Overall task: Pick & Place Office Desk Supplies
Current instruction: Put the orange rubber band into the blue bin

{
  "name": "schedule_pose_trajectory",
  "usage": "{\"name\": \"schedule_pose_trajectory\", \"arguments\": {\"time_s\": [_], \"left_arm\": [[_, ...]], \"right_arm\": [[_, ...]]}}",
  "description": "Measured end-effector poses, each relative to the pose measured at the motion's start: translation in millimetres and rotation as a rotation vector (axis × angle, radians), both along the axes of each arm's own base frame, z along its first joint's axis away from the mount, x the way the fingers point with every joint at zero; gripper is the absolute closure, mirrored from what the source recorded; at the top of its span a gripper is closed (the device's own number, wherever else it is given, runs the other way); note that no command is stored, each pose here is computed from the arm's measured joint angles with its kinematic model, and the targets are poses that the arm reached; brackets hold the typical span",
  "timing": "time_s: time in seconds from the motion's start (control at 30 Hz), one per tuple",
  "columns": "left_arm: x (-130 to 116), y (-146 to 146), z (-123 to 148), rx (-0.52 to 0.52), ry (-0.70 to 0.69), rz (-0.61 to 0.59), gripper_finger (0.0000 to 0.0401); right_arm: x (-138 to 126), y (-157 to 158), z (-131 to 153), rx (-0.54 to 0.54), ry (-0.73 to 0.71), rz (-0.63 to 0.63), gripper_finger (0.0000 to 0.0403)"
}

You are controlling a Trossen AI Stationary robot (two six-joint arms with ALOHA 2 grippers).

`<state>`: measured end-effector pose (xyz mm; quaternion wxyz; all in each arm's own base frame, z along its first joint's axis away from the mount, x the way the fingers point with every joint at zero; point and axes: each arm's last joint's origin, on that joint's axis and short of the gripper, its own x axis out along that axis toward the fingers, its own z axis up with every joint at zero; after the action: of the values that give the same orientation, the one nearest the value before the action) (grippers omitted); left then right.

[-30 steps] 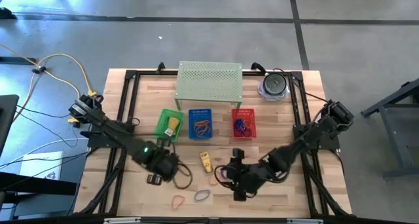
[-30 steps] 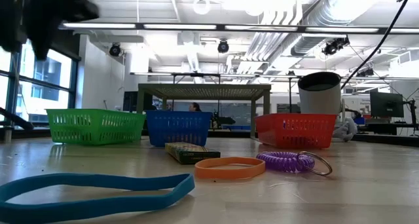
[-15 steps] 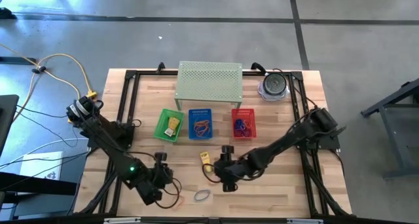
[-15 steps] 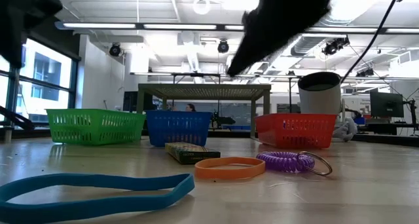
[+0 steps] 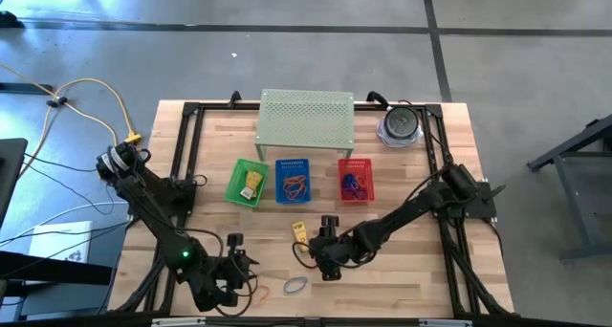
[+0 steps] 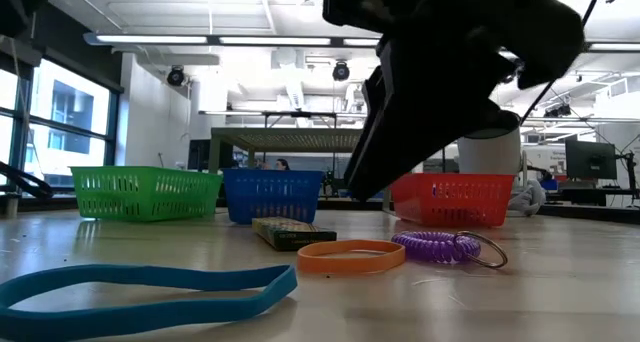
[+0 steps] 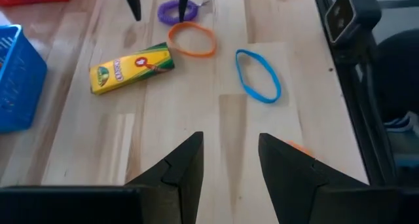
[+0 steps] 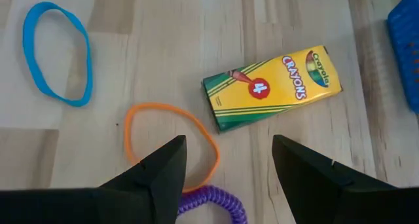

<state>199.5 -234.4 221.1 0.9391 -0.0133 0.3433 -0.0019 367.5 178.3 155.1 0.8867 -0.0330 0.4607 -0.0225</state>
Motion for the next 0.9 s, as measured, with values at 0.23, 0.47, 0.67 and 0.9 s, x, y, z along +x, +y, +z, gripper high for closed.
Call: {"name": "schedule_pose_trajectory", "arguments": {"time_s": [0.23,0.47,0.67,0.9], "left_arm": [[3.2,0.1,-3.4,0.017,-0.013,0.022,0.0262],[5.4,-3.0,-11.5,0.041,0.0,0.016,0.0262],[7.5,-5.8,-16.3,0.052,0.001,0.007,0.0262],[10.7,-7.0,-18.2,0.058,-0.006,-0.002,0.0262]], "right_arm": [[-0.5,1.3,-1.1,0.023,-0.012,-0.02,0.0188],[2.2,3.0,-16.8,0.038,0.0,-0.002,0.0188],[4.9,1.7,-29.7,0.049,0.03,0.004,0.0188],[9.9,-3.4,-37.9,0.117,0.06,-0.01,0.0188]]}}
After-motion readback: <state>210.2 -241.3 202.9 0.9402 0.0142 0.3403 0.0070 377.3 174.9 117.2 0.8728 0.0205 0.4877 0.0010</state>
